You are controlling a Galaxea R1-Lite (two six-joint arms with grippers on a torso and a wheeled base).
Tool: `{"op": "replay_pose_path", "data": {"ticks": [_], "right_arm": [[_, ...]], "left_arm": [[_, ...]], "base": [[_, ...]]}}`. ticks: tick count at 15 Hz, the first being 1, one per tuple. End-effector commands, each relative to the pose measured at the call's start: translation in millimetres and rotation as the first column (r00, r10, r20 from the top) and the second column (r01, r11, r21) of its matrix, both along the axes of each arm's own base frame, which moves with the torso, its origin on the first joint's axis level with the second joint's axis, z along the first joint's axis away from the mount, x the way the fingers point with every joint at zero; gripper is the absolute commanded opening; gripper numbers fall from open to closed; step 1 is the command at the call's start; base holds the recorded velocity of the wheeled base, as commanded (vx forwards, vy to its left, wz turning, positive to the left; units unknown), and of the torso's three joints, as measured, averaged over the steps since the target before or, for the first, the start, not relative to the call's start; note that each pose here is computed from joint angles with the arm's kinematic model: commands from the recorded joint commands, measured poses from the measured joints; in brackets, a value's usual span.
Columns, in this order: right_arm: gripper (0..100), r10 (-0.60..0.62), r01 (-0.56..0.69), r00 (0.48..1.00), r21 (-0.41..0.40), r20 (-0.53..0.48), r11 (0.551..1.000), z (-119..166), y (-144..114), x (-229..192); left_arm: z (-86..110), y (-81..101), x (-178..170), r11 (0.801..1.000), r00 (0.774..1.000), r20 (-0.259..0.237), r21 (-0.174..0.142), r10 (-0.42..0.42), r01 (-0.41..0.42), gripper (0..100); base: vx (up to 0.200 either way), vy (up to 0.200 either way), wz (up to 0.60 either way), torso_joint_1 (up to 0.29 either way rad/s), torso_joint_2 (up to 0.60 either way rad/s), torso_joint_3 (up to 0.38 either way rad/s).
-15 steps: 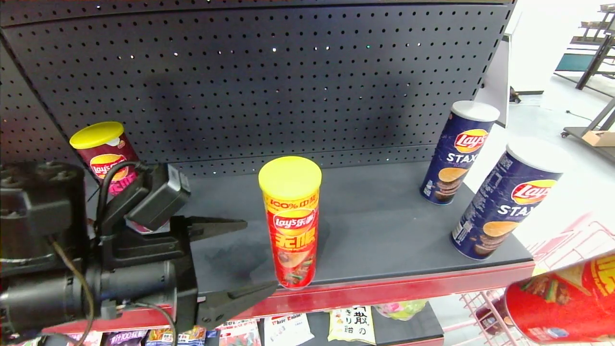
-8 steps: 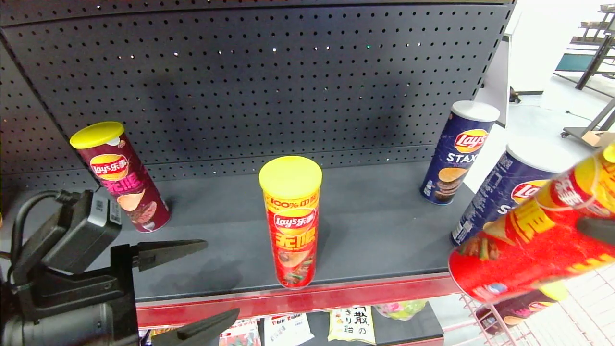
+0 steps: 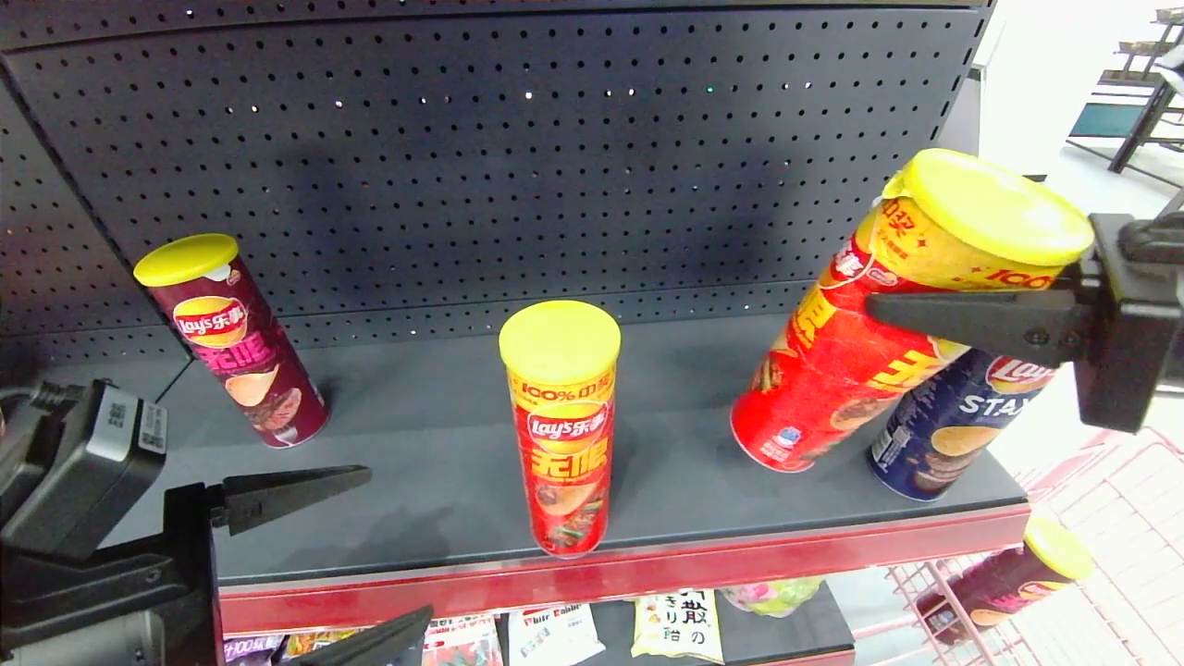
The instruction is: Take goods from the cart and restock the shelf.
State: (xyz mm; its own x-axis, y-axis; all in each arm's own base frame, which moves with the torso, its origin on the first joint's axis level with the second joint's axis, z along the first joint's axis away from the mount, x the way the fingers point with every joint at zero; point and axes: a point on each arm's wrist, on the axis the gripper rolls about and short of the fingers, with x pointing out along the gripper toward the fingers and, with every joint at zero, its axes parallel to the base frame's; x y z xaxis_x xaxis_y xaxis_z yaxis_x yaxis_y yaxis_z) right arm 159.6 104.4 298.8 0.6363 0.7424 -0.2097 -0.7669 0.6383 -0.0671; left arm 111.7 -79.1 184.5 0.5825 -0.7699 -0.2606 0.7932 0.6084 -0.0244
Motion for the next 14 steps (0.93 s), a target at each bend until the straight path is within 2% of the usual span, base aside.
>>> {"op": "replay_pose_path", "data": {"ticks": [1, 8, 14], "right_arm": [[0, 0.03, -0.03, 0.999, -0.018, -0.03, 0.999, -3, 18, 16], [0, 0.025, -0.026, 0.999, -0.025, -0.027, 0.999, -30, 62, 80], [0, 0.03, -0.031, 0.999, -0.029, -0.033, 0.999, -36, 87, 118]], "left_arm": [[0.4, 0.3, 0, 1.0, 1.0, 0.003, -0.002, 0.0, 0.0, 100], [-0.5, -0.1, 1, 1.0, 1.0, 0.001, 0.006, 0.015, -0.015, 100], [-1.3, -0.3, 1, 1.0, 1.0, -0.002, 0.009, 0.018, -0.018, 100]], "base": [[0.0, 0.0, 0.0, 0.0, 0.0, 0.0], [0.0, 0.0, 0.0, 0.0, 0.0, 0.0], [0.0, 0.0, 0.0, 0.0, 0.0, 0.0]]}}
